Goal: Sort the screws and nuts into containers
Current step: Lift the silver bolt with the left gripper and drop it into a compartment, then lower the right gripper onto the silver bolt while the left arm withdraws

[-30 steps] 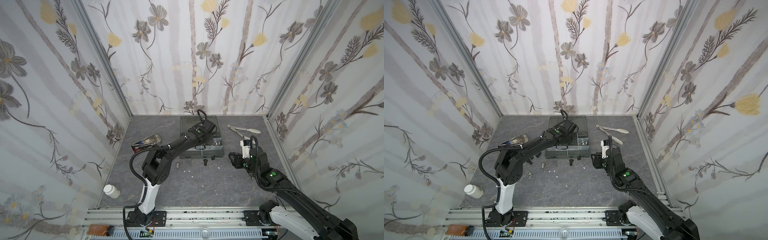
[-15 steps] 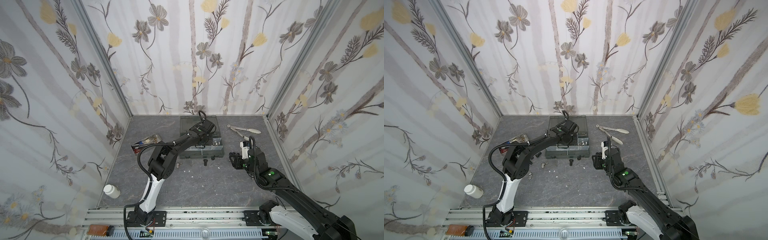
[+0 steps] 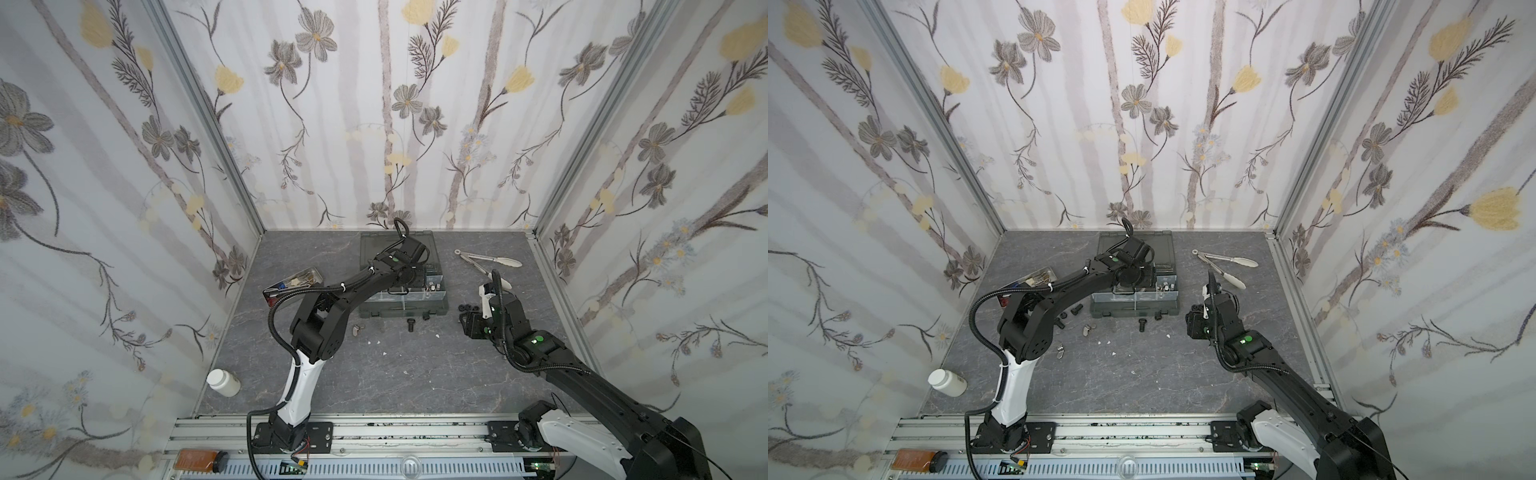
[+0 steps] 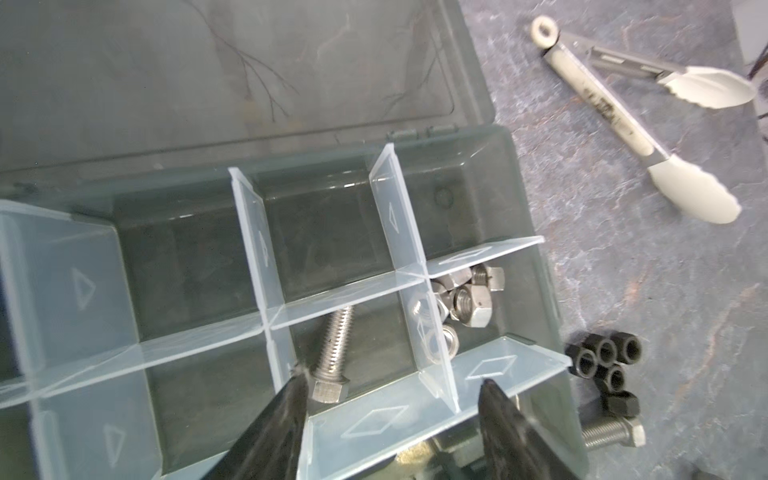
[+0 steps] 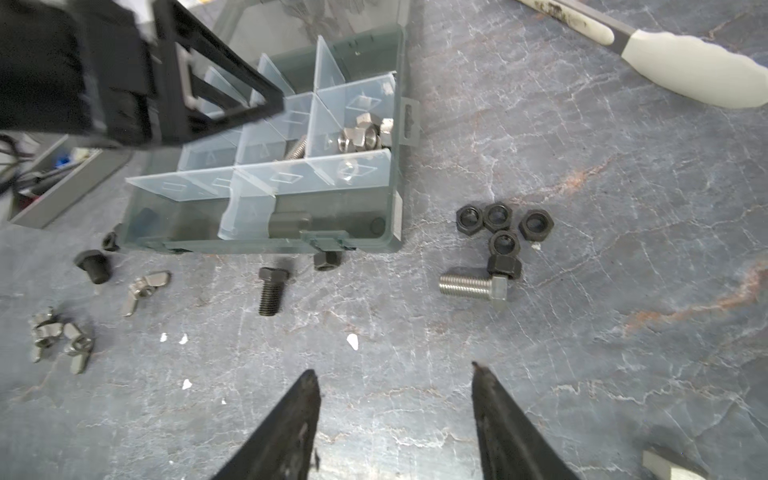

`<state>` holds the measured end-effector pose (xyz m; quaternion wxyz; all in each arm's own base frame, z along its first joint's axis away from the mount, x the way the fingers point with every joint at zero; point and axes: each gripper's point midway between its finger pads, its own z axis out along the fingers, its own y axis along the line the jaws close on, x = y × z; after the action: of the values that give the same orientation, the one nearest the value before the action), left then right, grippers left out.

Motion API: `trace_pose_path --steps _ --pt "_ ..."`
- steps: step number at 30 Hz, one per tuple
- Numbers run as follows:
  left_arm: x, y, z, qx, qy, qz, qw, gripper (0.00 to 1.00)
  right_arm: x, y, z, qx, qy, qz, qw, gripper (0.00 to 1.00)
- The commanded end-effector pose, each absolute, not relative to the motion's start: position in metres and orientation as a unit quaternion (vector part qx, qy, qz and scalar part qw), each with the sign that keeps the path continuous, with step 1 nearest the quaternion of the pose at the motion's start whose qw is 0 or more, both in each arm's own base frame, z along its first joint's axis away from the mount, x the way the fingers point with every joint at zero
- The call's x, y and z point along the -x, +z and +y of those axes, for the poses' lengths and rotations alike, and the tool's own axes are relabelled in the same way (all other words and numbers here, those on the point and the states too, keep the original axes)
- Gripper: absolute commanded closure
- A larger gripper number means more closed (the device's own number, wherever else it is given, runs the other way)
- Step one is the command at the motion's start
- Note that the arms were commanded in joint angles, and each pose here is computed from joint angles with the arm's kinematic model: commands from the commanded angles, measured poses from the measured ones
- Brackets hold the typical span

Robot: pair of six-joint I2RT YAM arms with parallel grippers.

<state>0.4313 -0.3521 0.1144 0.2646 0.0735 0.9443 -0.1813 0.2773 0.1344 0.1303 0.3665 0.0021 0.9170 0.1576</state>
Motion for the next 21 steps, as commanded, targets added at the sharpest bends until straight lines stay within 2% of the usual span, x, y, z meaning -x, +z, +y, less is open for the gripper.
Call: trace_pose_path --steps 1,9,13,17,21 --pt "-0.428 0.148 -0.352 -0.073 -0.208 0.929 0.297 0.28 -0.278 0.116 0.123 -0.016 0.12 0.928 0.353 0.3" --pt "-0.376 0.196 -0.316 -0.075 -0.252 0.904 0.337 0.14 -0.288 0.082 0.112 -0.038 0.061 0.945 0.319 0.16" --pt "-0.345 0.193 -0.295 -0.079 -0.26 0.9 0.339 0.06 -0.298 0.073 0.112 -0.038 0.041 0.948 0.312 0.07" --pt "-0.323 0.194 -0.277 -0.079 -0.266 0.896 0.348 0.0 -0.31 0.068 0.113 -0.041 0.026 0.951 0.306 0.06" --pt "-0.306 0.193 -0.26 -0.074 -0.264 0.894 0.353 0.0 -0.319 0.06 0.118 -0.041 0.02 0.954 0.295 0.05"
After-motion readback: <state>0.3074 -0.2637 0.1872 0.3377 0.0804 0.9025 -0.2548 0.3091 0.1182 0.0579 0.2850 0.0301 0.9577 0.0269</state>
